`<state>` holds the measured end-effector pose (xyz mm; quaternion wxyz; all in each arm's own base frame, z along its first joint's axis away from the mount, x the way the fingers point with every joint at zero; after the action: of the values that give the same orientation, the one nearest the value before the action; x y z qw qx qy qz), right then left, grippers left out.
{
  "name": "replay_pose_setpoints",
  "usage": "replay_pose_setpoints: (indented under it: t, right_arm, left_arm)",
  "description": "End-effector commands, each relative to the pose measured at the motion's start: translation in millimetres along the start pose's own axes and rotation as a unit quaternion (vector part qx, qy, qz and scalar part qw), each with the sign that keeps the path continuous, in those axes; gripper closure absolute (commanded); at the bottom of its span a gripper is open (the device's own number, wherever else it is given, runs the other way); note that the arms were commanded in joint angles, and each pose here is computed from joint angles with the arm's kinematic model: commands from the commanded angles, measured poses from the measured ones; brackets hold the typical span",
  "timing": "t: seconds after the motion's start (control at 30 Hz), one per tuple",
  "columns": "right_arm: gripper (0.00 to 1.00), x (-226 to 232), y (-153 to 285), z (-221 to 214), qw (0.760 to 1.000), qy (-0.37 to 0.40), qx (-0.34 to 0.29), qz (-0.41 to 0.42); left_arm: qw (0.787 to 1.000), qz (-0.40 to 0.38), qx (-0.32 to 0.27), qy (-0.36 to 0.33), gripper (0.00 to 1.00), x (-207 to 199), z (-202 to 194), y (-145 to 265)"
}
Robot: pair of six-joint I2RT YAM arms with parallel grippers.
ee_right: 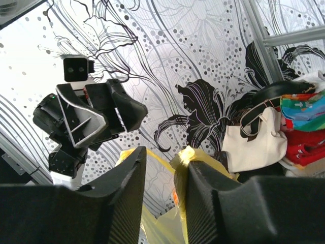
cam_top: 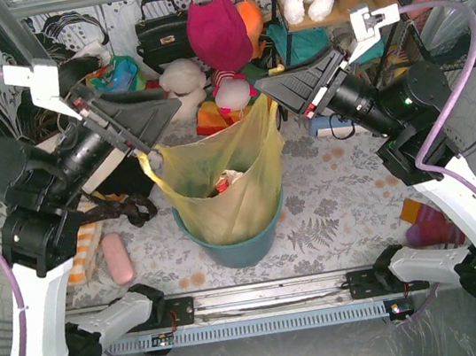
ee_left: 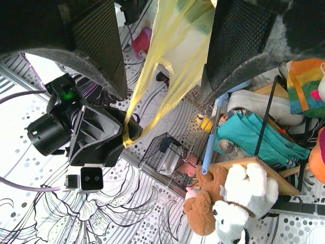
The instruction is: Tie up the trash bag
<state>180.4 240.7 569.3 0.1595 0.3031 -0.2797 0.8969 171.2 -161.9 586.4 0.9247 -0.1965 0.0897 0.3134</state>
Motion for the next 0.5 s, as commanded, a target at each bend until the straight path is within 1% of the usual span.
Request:
replay_pose_setpoints:
  t: [0.0, 0.07, 0.2, 0.27, 0.33, 0.4, 0.47]
  right_arm:
    - [0.63, -10.7, 10.3, -6.8, 1.0, 0.003, -0.001, -0.022]
    - [0.57, -19.5, 15.3, -14.9, 0.999, -0.002, 0.01, -0.04]
    - [0.37, -28.3, 21.7, -26.2, 0.998, -0.011, 0.028, -0.054]
    - [0.32, -32.2, 22.8, -31.0, 0.997, -0.015, 0.037, -0.06]
    - [0.29, -36.0, 23.6, -35.2, 0.997, -0.018, 0.046, -0.066]
    - [0.27, -38.4, 23.6, -38.4, 0.996, -0.021, 0.054, -0.068]
    - [0.26, -39.5, 23.9, -41.6, 0.995, -0.023, 0.063, -0.068]
  left_arm:
    - [1.0, 0.021, -0.001, 0.005, 0.31, 0.3, -5.8, 16.1]
    - [0.999, 0.042, 0.004, 0.012, 0.31, -1.4, -7.1, 30.1]
    - [0.995, 0.098, 0.022, 0.028, 0.29, -4.7, -8.6, 62.4]
    - [0.992, 0.111, 0.042, 0.037, 0.27, -7.2, -13.5, 73.3]
    - [0.991, 0.099, 0.073, 0.057, 0.26, -10.1, -27.7, 76.5]
    - [0.989, 0.059, 0.109, 0.082, 0.25, -15.9, -48.1, 75.5]
    - [0.985, 0.017, 0.132, 0.109, 0.25, -20.2, -66.3, 72.3]
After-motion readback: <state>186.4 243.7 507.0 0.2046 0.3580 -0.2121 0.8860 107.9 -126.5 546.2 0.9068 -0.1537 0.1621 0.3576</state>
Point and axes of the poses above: each gripper's point midway between its finger pads, its own y axis back along the fingers, its own x axis along the line the jaws close on, z = x × y, the point moved 4 cm from there along y, back along the fingers, and after that the axes turned 10 degrees about -y, right-handed, at the moved point
